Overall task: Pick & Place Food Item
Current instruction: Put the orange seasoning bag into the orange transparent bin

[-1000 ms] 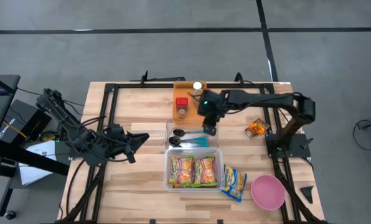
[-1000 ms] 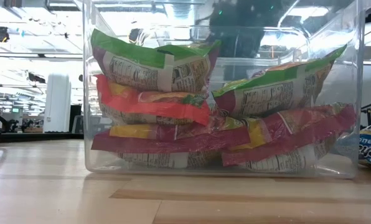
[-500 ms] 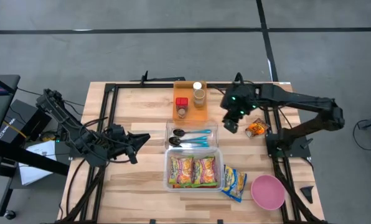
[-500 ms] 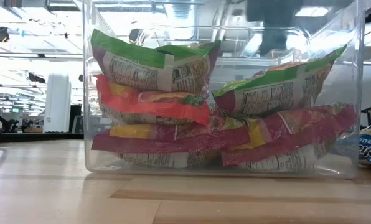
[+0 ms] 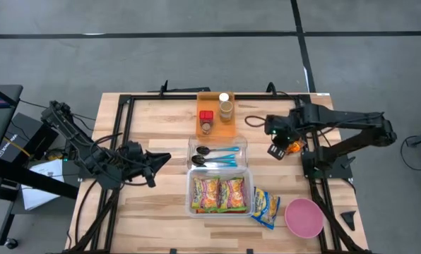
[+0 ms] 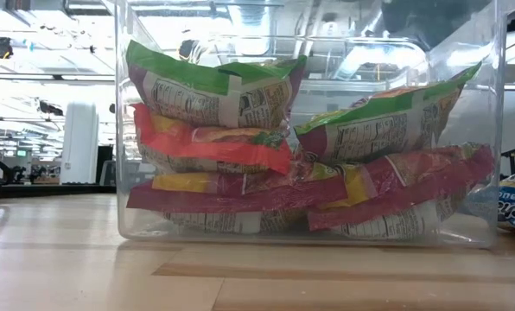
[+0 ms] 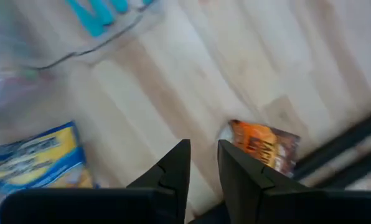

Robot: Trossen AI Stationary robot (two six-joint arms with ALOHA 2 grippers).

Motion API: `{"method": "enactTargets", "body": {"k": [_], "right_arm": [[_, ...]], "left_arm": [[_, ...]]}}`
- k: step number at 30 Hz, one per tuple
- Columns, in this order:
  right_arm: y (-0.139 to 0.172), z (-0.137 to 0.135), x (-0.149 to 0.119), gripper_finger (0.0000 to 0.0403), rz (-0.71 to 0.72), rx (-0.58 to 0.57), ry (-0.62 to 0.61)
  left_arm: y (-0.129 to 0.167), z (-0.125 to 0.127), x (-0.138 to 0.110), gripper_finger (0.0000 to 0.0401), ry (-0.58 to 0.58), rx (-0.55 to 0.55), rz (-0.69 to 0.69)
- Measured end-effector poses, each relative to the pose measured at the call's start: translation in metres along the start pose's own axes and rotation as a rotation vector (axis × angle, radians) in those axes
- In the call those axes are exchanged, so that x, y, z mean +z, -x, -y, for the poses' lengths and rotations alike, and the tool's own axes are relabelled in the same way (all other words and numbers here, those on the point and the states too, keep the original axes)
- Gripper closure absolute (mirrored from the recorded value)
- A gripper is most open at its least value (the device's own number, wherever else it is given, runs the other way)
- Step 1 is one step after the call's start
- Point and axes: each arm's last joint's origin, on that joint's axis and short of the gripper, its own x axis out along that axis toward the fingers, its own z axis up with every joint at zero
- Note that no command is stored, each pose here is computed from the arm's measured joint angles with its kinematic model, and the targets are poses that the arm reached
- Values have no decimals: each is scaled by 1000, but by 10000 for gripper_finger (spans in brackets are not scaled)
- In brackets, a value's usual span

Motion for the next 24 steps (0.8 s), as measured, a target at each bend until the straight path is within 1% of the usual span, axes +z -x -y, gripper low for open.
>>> {"method": "enactTargets", "body": {"k": [2, 4, 7, 10, 14, 17, 21, 24], "right_arm": [[2, -1, -4, 326, 23, -48, -31], [3, -2, -7, 326, 41, -70, -77], [-8, -2, -14, 326, 19, -91, -178], [-33, 1, -26, 326, -52, -150, -238], [-77, 8, -39, 326, -143, -199, -312], [-101, 11, -41, 326, -164, -173, -329], [-121, 16, -43, 326, -143, -154, -310], [-131, 22, -51, 326, -187, -184, -308]], "left_arm": [[1, 1, -1, 361, -2, -13, -15], [0, 1, -3, 361, -9, -18, -25], [-2, 2, -8, 361, -28, -12, -30], [-4, 3, -12, 361, -46, -4, -33], [-6, 4, -17, 361, -64, 3, -38], [-9, 3, -17, 361, -63, 14, -31], [-11, 1, -11, 361, -44, 28, -14], [-12, 0, -7, 361, -27, 29, -6]]}}
